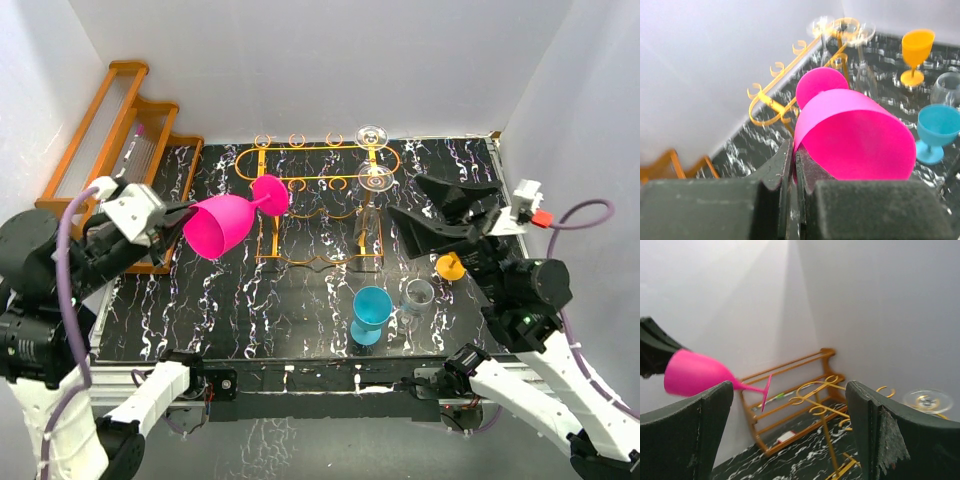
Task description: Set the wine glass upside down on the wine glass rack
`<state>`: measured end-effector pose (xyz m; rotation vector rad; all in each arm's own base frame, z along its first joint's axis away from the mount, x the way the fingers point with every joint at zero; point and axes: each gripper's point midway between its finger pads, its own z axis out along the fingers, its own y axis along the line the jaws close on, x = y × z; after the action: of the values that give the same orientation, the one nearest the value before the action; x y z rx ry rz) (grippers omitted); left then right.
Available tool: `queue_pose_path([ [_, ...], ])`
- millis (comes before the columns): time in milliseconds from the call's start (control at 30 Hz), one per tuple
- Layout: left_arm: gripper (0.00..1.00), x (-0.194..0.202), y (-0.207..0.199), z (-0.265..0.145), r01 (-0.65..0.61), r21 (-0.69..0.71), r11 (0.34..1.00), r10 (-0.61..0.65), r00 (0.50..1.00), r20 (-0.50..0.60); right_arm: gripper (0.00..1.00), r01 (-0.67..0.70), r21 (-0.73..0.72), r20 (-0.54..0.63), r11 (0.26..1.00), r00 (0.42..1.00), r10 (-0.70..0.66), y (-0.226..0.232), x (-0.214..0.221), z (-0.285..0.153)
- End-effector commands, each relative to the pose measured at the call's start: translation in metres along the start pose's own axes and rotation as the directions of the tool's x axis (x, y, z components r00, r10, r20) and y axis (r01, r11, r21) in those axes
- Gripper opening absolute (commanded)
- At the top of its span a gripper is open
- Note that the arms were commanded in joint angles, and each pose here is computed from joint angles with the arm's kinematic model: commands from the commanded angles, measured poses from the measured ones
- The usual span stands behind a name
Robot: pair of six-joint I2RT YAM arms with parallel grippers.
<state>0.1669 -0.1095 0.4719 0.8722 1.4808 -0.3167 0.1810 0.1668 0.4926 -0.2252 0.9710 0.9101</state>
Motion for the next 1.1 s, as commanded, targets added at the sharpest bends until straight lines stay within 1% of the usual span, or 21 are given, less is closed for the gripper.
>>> queue_pose_path([
  [0,0.0,-0.068,0.006,0.004,-0.083,-0.007,0.997,0.082,0.954,0.29,0.97,-0.118,-0.213,-0.04,0.97,0.993,0.112,0.043,-0.003,0.011],
  [67,0.0,-0.086,0.006,-0.001,-0.131,-0.028,0.991,0.132,0.92,0.37,0.96,-0.155,-0.226,-0.043,0.962,0.988,0.149,0.046,-0.002,0.013],
  [133,0.0,-0.102,0.002,-0.009,-0.181,-0.052,0.982,0.185,0.87,0.458,0.96,-0.201,-0.226,-0.029,0.953,0.979,0.2,0.047,-0.005,0.014],
  [167,0.0,-0.11,0.0,-0.014,-0.21,-0.076,0.975,0.219,0.835,0.504,0.96,-0.228,-0.226,-0.022,0.947,0.973,0.229,0.048,-0.006,0.015],
  [233,0.0,-0.125,-0.005,-0.029,-0.259,-0.148,0.954,0.295,0.741,0.604,0.96,-0.289,-0.243,-0.005,0.926,0.955,0.297,0.05,-0.009,0.017],
  [300,0.0,-0.134,-0.004,-0.042,-0.263,-0.245,0.933,0.359,0.643,0.677,0.94,-0.343,-0.29,-0.004,0.893,0.934,0.358,0.058,-0.01,0.02],
  [333,0.0,-0.135,-0.002,-0.046,-0.256,-0.288,0.923,0.385,0.603,0.698,0.93,-0.371,-0.314,-0.021,0.874,0.923,0.385,0.061,-0.005,0.024],
  [367,0.0,-0.134,0.001,-0.049,-0.245,-0.326,0.913,0.407,0.575,0.709,0.92,-0.388,-0.344,-0.027,0.855,0.914,0.404,0.066,-0.005,0.027],
  [400,0.0,-0.131,0.004,-0.05,-0.23,-0.361,0.904,0.427,0.55,0.718,0.91,-0.399,-0.373,-0.038,0.838,0.909,0.415,0.07,-0.005,0.029],
  [433,0.0,-0.122,0.008,-0.047,-0.207,-0.382,0.901,0.431,0.539,0.724,0.9,-0.398,-0.398,-0.04,0.827,0.908,0.418,0.074,-0.005,0.031],
  [533,0.0,-0.111,0.003,-0.057,-0.204,-0.464,0.862,0.505,0.42,0.754,0.89,-0.425,-0.406,-0.058,0.809,0.895,0.441,0.073,0.006,0.04],
  [600,0.0,-0.107,0.005,-0.06,-0.184,-0.495,0.849,0.526,0.39,0.756,0.88,-0.462,-0.41,-0.058,0.786,0.874,0.483,0.072,0.011,0.043],
  [633,0.0,-0.105,0.01,-0.06,-0.156,-0.504,0.85,0.521,0.393,0.757,0.87,-0.472,-0.421,-0.048,0.774,0.864,0.501,0.073,0.012,0.044],
  [667,0.0,-0.104,0.013,-0.063,-0.142,-0.52,0.843,0.531,0.383,0.756,0.87,-0.485,-0.427,-0.038,0.763,0.853,0.521,0.073,0.013,0.046],
  [700,0.0,-0.103,0.013,-0.064,-0.145,-0.532,0.834,0.544,0.374,0.751,0.86,-0.494,-0.437,-0.026,0.752,0.843,0.538,0.076,0.014,0.048],
  [733,0.0,-0.104,0.011,-0.066,-0.158,-0.549,0.821,0.567,0.351,0.746,0.85,-0.501,-0.443,-0.011,0.743,0.832,0.554,0.078,0.014,0.051],
  [800,0.0,-0.102,0.005,-0.065,-0.201,-0.559,0.805,0.593,0.325,0.737,0.79,-0.516,-0.438,0.019,0.736,0.813,0.581,0.085,0.015,0.059],
  [833,0.0,-0.101,0.002,-0.065,-0.218,-0.56,0.8,0.6,0.314,0.736,0.78,-0.515,-0.433,0.03,0.739,0.812,0.583,0.087,0.017,0.064],
  [900,0.0,-0.098,-0.006,-0.066,-0.246,-0.563,0.789,0.614,0.283,0.737,0.73,-0.5,-0.425,0.066,0.754,0.814,0.577,0.097,0.018,0.073],
  [967,0.0,-0.093,-0.012,-0.063,-0.272,-0.553,0.787,0.614,0.273,0.74,0.67,-0.499,-0.424,0.083,0.756,0.81,0.581,0.103,0.024,0.083],
  [1067,0.0,-0.086,-0.016,-0.059,-0.287,-0.545,0.788,0.613,0.268,0.744,0.59,-0.509,-0.428,0.143,0.747,0.778,0.612,0.105,0.023,0.094],
])
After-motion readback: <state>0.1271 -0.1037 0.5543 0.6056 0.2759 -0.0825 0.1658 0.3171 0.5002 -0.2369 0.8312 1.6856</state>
